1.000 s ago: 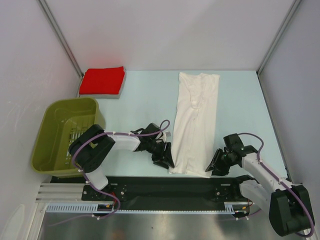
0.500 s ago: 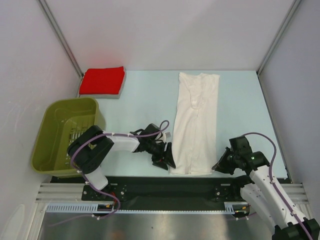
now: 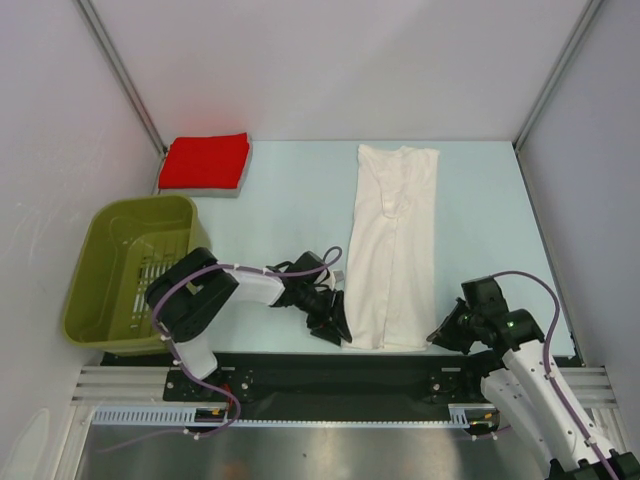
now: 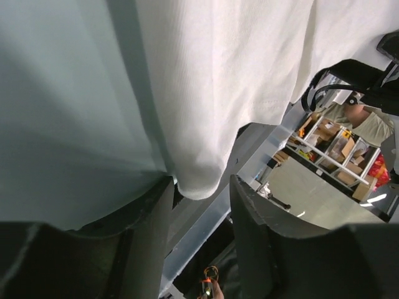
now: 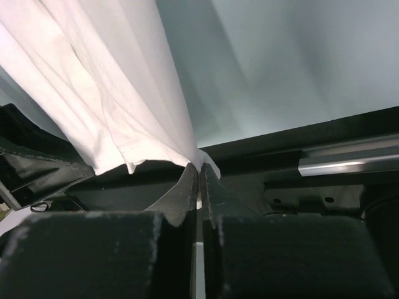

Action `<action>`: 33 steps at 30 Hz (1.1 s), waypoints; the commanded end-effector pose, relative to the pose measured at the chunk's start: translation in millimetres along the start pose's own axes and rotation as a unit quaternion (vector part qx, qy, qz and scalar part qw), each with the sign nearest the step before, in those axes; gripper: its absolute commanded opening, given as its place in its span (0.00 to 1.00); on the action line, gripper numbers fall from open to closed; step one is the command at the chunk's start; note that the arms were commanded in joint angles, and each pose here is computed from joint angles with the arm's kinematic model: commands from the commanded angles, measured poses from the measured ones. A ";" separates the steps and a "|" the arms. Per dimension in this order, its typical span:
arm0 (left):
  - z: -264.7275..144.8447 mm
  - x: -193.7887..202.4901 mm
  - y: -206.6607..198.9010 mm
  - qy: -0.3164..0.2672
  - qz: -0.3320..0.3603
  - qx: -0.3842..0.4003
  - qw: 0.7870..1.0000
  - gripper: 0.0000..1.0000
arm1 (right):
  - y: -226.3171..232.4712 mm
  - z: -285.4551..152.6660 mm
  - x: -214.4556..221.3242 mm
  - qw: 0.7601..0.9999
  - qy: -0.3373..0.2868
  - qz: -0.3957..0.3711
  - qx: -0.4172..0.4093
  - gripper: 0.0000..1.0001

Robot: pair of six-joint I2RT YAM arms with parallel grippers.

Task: Fold and stack the t-shirts
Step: Fold the tshirt

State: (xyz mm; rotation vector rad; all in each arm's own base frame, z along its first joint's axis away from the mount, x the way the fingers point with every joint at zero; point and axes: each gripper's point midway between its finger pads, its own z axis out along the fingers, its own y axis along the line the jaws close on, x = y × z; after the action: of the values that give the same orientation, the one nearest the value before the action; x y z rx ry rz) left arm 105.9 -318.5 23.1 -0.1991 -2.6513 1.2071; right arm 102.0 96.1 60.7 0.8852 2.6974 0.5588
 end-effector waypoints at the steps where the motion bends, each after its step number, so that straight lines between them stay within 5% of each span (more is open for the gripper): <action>1: 13.5 -3.6 19.4 -0.006 -0.011 -0.041 0.999 0.45 | 0.2 -6.5 -1.5 1.000 -0.008 0.007 0.002 0.00; 3: 17.8 -4.3 16.4 -0.001 -0.019 -0.028 0.999 0.37 | 0.9 -7.4 -1.8 1.000 -0.010 0.007 -0.001 0.00; 7: 20.4 -10.7 1.6 -0.003 -0.021 0.001 1.000 0.00 | 4.1 -9.6 -3.1 1.000 -0.012 0.002 -0.007 0.00; 16: -31.5 -69.3 -72.7 -0.097 0.049 0.003 0.994 0.00 | 58.2 -24.6 -46.7 0.998 -0.039 -0.023 -0.032 0.00; 33: -97.9 -269.3 -120.8 -0.220 -0.011 0.099 0.970 0.00 | 140.3 16.3 -259.2 0.996 -0.053 -0.044 -0.055 0.00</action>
State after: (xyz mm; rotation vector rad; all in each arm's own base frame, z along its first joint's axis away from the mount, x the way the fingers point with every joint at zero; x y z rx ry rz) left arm 366.4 -370.3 113.8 0.1352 -2.8859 1.5566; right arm 343.0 48.8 121.8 0.8520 2.6203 0.5613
